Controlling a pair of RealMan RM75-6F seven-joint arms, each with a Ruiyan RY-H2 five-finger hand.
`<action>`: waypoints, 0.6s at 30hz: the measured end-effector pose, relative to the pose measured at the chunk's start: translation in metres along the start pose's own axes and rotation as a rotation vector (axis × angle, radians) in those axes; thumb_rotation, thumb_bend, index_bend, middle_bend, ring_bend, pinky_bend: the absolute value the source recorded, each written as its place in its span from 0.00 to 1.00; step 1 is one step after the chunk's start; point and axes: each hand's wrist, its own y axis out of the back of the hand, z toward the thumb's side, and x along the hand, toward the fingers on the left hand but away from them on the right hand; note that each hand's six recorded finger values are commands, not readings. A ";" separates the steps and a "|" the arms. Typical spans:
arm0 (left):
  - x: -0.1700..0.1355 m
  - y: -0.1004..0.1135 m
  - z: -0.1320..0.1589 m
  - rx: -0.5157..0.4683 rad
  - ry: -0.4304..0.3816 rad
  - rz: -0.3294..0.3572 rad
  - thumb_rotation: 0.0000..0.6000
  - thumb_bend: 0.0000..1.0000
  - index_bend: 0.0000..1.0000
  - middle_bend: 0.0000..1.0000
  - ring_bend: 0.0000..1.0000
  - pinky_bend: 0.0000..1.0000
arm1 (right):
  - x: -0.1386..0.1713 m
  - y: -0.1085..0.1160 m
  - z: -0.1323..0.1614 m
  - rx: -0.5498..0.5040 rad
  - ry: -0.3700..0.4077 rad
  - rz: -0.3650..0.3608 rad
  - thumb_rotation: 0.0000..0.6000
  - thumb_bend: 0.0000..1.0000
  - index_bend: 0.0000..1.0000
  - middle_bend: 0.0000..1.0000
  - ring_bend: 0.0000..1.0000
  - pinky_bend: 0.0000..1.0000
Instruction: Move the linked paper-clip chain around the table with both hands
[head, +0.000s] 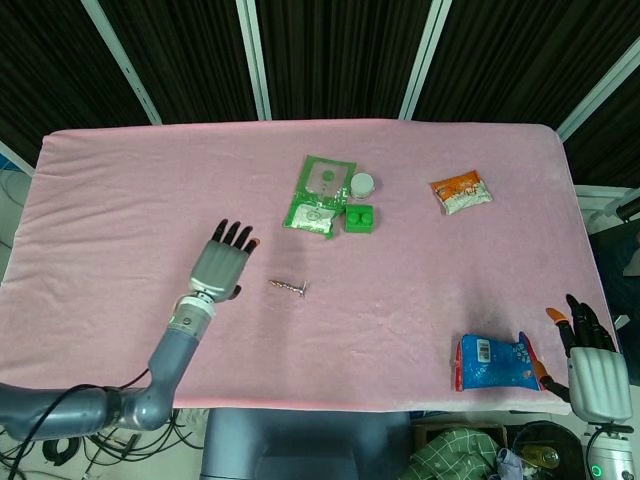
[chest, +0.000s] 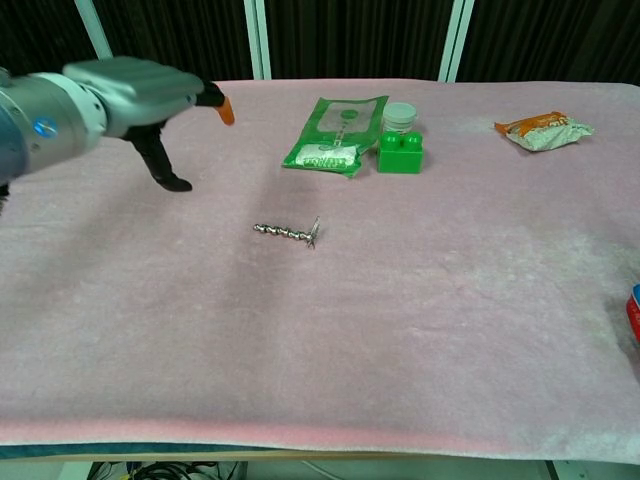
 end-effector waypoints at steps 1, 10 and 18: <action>-0.006 0.005 -0.006 -0.005 -0.001 0.014 1.00 0.19 0.19 0.06 0.00 0.00 | 0.000 -0.001 -0.001 0.002 -0.003 0.005 1.00 0.16 0.17 0.00 0.01 0.19; -0.097 0.025 -0.079 0.025 0.029 0.125 1.00 0.17 0.14 0.01 0.00 0.00 | -0.003 -0.002 -0.006 0.024 -0.019 0.004 1.00 0.10 0.03 0.00 0.00 0.19; -0.210 -0.007 -0.143 -0.107 0.173 0.136 1.00 0.16 0.11 0.00 0.00 0.00 | -0.003 0.000 -0.008 0.037 -0.020 0.002 1.00 0.08 0.01 0.00 0.00 0.19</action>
